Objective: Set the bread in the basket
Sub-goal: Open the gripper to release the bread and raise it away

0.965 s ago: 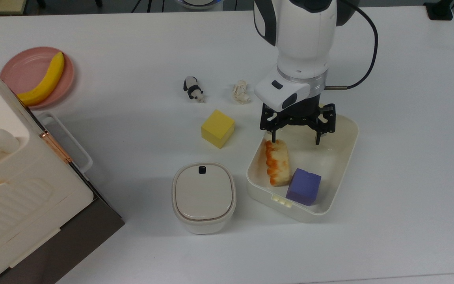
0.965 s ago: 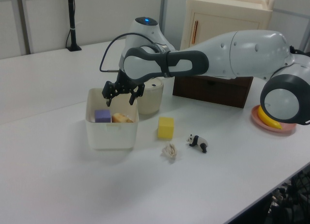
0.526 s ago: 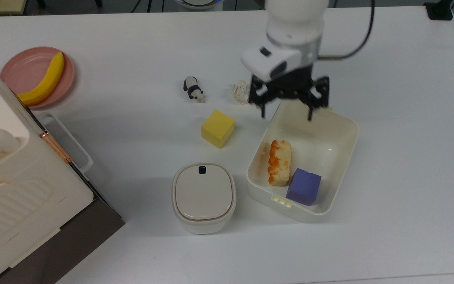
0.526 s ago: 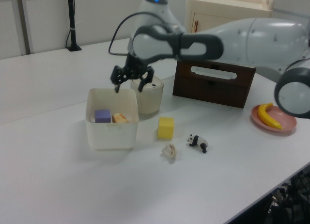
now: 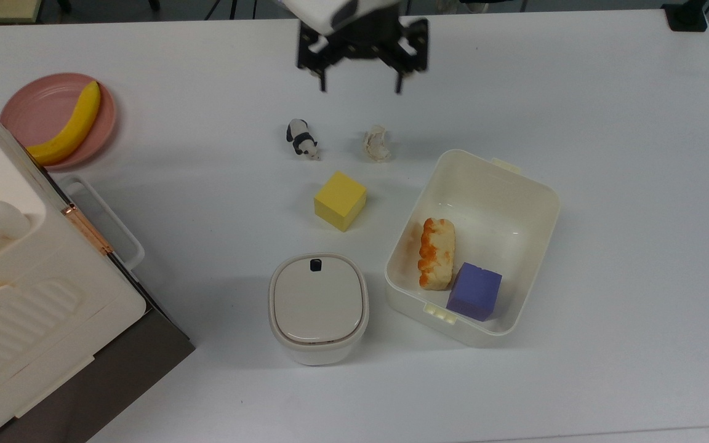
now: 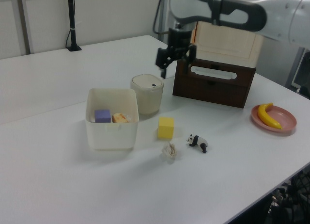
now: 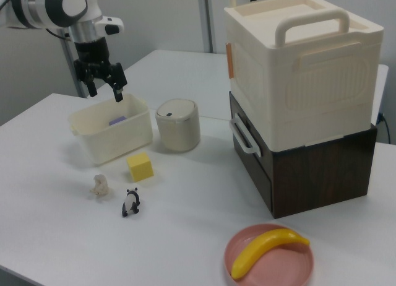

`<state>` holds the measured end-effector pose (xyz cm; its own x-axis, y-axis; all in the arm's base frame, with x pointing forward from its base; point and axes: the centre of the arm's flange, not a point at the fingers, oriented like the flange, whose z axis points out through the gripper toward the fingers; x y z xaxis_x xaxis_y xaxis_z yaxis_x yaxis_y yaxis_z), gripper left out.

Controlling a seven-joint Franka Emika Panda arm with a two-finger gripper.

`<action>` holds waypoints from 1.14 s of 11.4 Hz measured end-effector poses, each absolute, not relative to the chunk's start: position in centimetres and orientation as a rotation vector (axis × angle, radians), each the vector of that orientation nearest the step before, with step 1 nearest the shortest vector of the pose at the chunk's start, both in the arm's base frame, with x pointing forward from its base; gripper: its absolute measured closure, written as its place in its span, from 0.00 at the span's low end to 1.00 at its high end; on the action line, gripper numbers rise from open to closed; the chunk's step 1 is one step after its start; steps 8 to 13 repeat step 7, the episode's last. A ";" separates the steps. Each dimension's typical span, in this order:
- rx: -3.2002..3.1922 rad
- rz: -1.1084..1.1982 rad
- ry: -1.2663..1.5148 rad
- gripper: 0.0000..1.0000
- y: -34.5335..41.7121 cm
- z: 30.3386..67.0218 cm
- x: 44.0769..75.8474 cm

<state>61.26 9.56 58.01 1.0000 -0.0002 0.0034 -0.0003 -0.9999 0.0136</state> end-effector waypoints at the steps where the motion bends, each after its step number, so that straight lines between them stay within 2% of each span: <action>1: 3.122 -0.016 0.056 0.00 7.8 58.9 60.5; 5: 3.094 -0.097 0.189 0.00 4.3 57.5 59.8; 13: 3.090 -0.100 0.187 0.00 3.9 57.6 59.5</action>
